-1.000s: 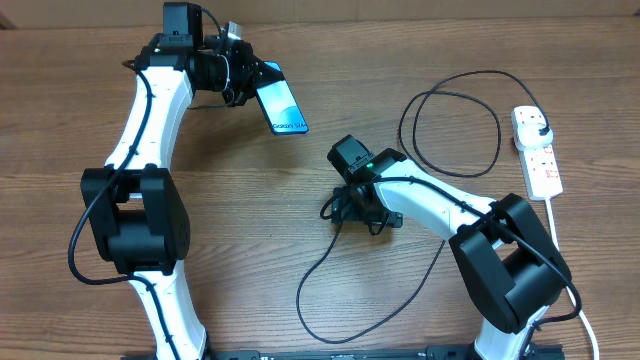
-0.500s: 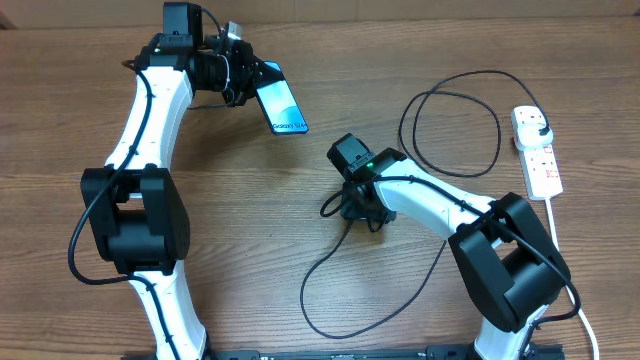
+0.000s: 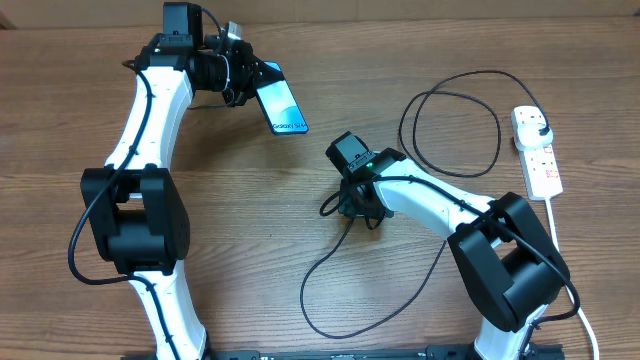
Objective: Plug charger to phone and switch on socket
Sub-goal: 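Lower the right gripper and close it on the cable connector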
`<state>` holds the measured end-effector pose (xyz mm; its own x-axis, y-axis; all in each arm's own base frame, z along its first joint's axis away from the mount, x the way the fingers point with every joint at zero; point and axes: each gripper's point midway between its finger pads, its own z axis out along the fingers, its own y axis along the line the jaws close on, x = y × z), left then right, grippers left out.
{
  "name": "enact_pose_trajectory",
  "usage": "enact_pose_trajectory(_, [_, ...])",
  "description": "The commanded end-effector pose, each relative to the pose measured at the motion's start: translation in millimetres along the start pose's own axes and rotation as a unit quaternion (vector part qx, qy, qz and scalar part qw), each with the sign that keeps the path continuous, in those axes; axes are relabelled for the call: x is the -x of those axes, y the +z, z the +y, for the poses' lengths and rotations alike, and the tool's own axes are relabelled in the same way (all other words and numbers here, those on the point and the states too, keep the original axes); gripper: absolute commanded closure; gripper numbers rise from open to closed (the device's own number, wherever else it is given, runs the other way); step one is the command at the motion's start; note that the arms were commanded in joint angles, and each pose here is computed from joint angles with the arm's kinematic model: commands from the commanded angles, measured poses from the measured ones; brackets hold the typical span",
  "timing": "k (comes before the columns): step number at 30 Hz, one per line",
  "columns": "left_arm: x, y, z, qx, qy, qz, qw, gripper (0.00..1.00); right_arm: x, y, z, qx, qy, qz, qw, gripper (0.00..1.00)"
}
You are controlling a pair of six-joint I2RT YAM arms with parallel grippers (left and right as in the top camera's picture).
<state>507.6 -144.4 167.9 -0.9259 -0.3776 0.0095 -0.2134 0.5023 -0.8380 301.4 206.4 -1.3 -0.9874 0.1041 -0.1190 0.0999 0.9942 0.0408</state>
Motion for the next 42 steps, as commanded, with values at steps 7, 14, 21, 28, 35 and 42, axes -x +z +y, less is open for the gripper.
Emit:
enact_pose_trajectory(7, [1.7,-11.6,-15.5,-0.022,0.021,-0.002,1.0,0.96,-17.2,22.3,-13.0,-0.03,-0.003,0.038,0.999,0.75])
enact_pose_trajectory(14, [1.1,-11.6,-14.9,-0.021,0.019,-0.001,1.0,0.96,-19.3,22.2,-12.1,-0.026,-0.003,0.044,0.999,0.79])
enact_pose_trajectory(21, [0.9,-11.6,-14.8,-0.021,0.019,-0.001,1.0,0.96,-22.3,22.0,-13.0,-0.028,-0.003,0.051,0.998,0.83])
enact_pose_trajectory(28, [0.9,-11.6,-14.8,-0.021,0.019,-0.001,1.0,0.96,-24.4,21.7,-12.0,-0.024,-0.003,0.056,0.998,0.83])
enact_pose_trajectory(35, [0.8,-11.6,-14.7,-0.021,0.019,-0.001,1.0,0.96,-26.6,21.4,-11.9,-0.023,-0.002,0.062,0.998,0.84])
enact_pose_trajectory(42, [0.5,-11.6,-14.4,-0.02,0.018,0.0,1.0,0.96,-28.1,21.2,-13.2,-0.025,-0.002,0.065,0.998,0.85])
